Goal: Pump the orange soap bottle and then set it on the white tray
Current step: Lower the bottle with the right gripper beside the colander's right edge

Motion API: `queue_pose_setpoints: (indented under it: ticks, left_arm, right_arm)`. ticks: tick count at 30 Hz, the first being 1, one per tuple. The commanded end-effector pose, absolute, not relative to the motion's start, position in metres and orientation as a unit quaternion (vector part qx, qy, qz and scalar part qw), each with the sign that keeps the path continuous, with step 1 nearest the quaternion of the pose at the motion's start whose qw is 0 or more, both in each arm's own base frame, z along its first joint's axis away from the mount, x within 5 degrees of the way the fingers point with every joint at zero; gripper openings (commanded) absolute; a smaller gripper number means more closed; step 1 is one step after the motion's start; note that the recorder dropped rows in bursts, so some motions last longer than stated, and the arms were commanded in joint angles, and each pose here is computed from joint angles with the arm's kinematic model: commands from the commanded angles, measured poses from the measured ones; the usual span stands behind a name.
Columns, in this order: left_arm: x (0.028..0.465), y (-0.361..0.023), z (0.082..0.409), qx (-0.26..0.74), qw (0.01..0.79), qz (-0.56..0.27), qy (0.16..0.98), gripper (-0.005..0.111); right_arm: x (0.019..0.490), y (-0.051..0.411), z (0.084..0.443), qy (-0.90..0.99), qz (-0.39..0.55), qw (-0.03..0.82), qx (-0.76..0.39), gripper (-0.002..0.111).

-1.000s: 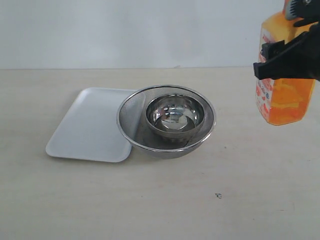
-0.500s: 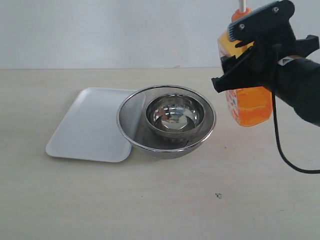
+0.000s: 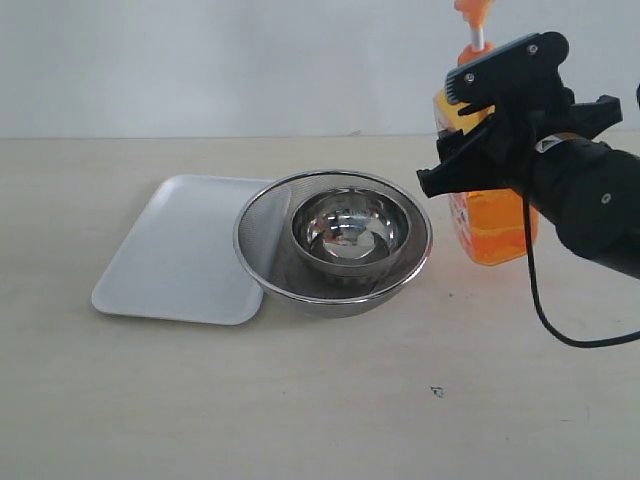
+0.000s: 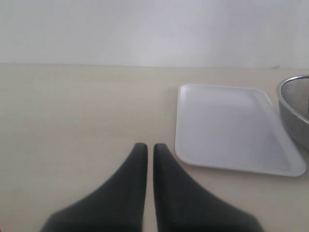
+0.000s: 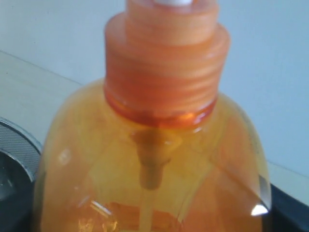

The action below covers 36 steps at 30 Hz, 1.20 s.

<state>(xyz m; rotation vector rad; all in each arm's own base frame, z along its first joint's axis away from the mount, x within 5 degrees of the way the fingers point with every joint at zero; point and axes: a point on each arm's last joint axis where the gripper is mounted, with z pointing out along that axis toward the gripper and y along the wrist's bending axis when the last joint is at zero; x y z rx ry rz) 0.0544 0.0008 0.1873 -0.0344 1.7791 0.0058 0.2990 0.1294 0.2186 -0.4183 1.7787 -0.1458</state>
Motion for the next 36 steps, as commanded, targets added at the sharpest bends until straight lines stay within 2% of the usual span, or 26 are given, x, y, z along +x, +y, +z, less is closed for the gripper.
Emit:
queue_pose_setpoints:
  ticks: [1, 30, 34, 36]
  left_arm:
    - [0.054, 0.001, 0.186, -0.018, 0.629, 0.001, 0.778, 0.005]
    - [0.054, 0.001, 0.186, -0.014, 0.629, 0.006, 0.777, 0.005]
    - [0.056, 0.002, 0.195, -0.010, 0.664, 0.013, 0.748, 0.005]
    - [0.056, 0.002, 0.209, -0.018, 0.721, 0.006, 0.693, 0.005]
  right_arm:
    - [0.305, 0.130, 0.235, 0.736, -0.075, 0.650, -0.171, 0.000]
    - [0.307, 0.138, 0.225, 0.759, -0.050, 0.620, -0.193, 0.000]
    - [0.307, 0.138, 0.224, 0.762, -0.047, 0.615, -0.197, 0.000]
    - [0.307, 0.138, 0.224, 0.761, -0.048, 0.616, -0.197, 0.000]
